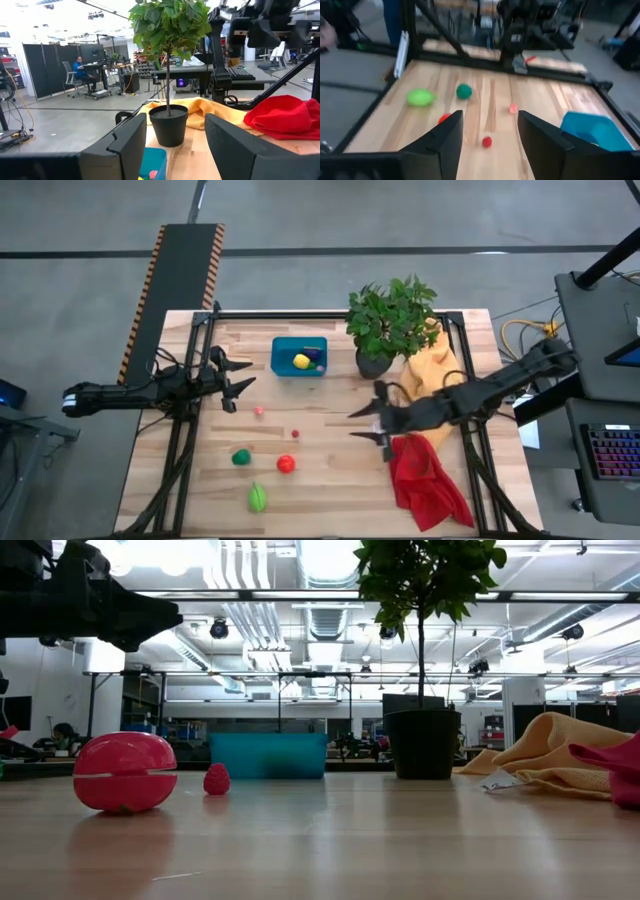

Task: Pick and placing Produce into tupperware
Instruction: Put the peach into the bin

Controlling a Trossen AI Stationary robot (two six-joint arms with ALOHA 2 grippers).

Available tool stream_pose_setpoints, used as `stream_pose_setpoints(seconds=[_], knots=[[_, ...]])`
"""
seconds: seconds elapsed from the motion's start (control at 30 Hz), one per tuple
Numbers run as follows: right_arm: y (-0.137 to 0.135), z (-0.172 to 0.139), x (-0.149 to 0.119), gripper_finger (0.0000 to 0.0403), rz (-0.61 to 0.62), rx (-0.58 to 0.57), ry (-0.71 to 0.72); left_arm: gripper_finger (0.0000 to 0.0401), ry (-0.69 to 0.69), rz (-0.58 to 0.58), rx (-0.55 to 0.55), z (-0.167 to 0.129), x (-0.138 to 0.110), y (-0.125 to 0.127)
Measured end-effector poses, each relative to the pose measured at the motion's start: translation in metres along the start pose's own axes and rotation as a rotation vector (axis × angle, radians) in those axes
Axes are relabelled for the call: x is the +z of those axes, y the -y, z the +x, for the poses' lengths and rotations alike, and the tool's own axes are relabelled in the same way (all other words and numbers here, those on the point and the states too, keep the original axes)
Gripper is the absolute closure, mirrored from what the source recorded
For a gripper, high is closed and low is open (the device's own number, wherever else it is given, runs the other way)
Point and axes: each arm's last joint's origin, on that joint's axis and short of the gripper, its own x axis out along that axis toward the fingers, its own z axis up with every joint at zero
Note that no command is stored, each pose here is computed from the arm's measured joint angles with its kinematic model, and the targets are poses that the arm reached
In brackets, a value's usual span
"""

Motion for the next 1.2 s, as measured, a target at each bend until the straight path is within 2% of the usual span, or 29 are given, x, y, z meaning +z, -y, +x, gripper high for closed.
stream_pose_setpoints(seconds=[0.17, 0.37, 0.4, 0.57, 0.7, 0.9, 1.07, 1.2], knots=[[0.016, -0.025, -0.031, 0.0269, 0.054, -0.025, 0.137, 0.0214, 0.000, 0.000, 0.001, 0.000, 0.000, 0.000], [0.036, -0.055, -0.055, 0.0377, 0.028, -0.089, 0.190, 0.0214, -0.002, 0.000, 0.002, 0.000, 0.000, 0.000], [0.039, -0.061, -0.058, 0.0384, 0.025, -0.096, 0.198, 0.0214, -0.002, 0.000, 0.001, 0.000, 0.000, 0.000], [0.047, -0.093, -0.073, 0.0393, 0.071, -0.111, 0.219, 0.0214, -0.002, 0.000, 0.003, 0.000, 0.000, 0.000], [0.050, -0.106, -0.086, 0.0394, 0.106, -0.102, 0.263, 0.0214, -0.003, 0.000, 0.006, 0.000, 0.000, 0.000], [0.052, -0.104, -0.100, 0.0394, 0.104, 0.013, 0.353, 0.0214, -0.008, 0.001, 0.031, 0.000, 0.000, -0.001], [0.068, -0.094, -0.117, 0.0395, 0.144, 0.007, 0.324, 0.0214, -0.019, 0.003, 0.031, 0.001, -0.002, -0.001], [0.085, -0.095, -0.116, 0.0395, 0.159, -0.050, 0.334, 0.0214, -0.031, 0.006, 0.029, 0.002, -0.003, 0.000]])
